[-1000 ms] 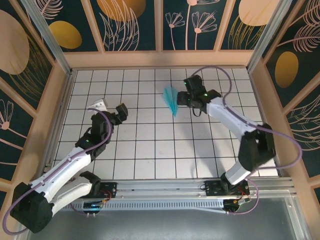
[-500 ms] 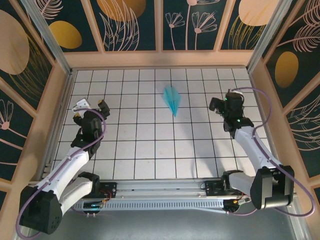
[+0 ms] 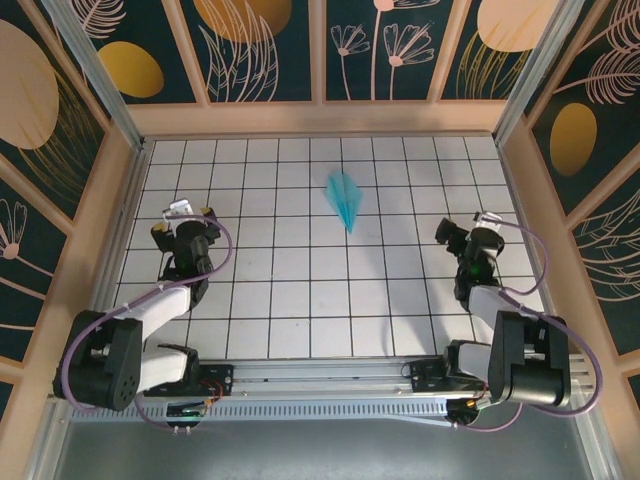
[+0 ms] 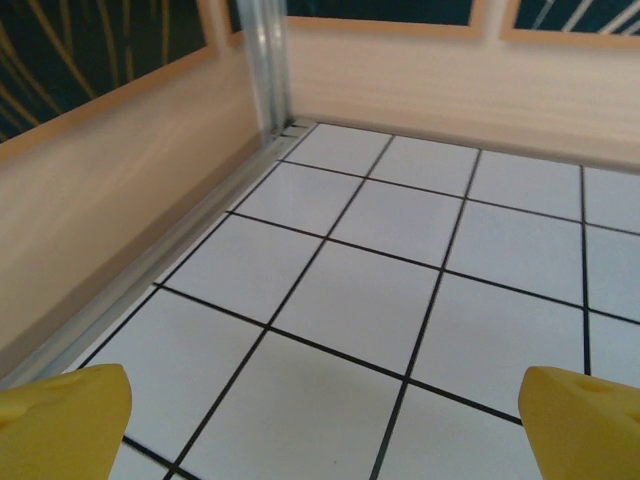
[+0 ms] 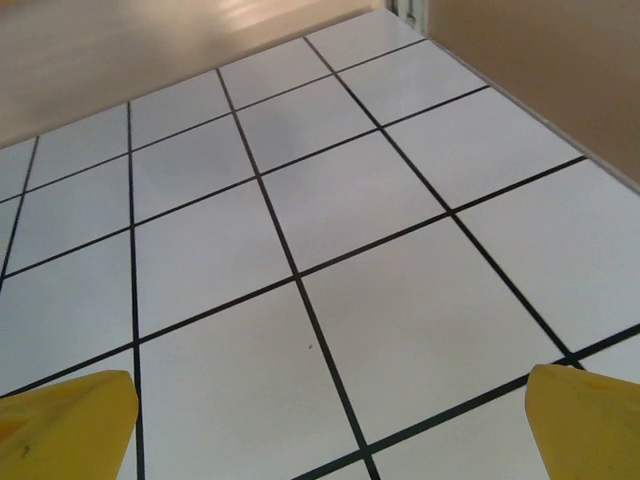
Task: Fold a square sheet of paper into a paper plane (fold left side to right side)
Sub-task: Reset both arms
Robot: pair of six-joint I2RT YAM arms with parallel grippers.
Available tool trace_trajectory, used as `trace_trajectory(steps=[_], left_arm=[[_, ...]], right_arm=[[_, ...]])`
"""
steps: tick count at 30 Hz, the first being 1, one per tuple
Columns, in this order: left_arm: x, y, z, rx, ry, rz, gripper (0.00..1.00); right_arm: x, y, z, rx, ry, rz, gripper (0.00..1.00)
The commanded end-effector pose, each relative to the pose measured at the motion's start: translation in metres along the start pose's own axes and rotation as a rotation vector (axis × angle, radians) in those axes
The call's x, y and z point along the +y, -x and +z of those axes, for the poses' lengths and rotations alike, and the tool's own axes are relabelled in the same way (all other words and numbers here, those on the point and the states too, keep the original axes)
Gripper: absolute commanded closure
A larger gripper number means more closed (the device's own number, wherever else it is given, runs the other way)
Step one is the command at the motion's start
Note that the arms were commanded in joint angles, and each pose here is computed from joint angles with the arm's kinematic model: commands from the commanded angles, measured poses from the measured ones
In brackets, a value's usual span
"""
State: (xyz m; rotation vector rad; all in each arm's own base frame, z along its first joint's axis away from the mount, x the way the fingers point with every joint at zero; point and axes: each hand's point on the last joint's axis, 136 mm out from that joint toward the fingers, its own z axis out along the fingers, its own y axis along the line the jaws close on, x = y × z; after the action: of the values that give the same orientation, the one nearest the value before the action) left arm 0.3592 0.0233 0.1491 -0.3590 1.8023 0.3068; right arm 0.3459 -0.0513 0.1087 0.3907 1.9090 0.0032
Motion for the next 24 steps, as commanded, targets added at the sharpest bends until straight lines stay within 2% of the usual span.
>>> trace_trajectory(steps=[1,8,10,15,16,24], left_arm=[[-0.016,0.020,-0.001,-0.117,-0.101,0.030,0.01],[-0.025,0.013,0.001,-0.155,-0.160,0.055,0.01],[-0.027,0.009,-0.001,-0.165,-0.178,0.063,0.01],[-0.028,0.009,-0.008,-0.217,-0.228,0.078,0.01],[-0.027,0.009,-0.010,-0.230,-0.238,0.074,0.01],[-0.010,0.002,-0.005,-0.233,-0.245,-0.005,0.01]], right_arm=[[0.017,0.033,-0.003,-0.185,0.102,-0.018,0.01],[0.028,0.040,-0.008,-0.308,0.177,-0.030,0.01],[0.029,0.031,-0.001,-0.282,0.184,-0.038,0.01],[0.044,0.023,-0.001,-0.317,0.226,-0.103,0.01],[0.044,0.017,0.004,-0.271,0.219,-0.108,0.01],[0.046,0.016,0.012,-0.250,0.204,-0.114,0.01]])
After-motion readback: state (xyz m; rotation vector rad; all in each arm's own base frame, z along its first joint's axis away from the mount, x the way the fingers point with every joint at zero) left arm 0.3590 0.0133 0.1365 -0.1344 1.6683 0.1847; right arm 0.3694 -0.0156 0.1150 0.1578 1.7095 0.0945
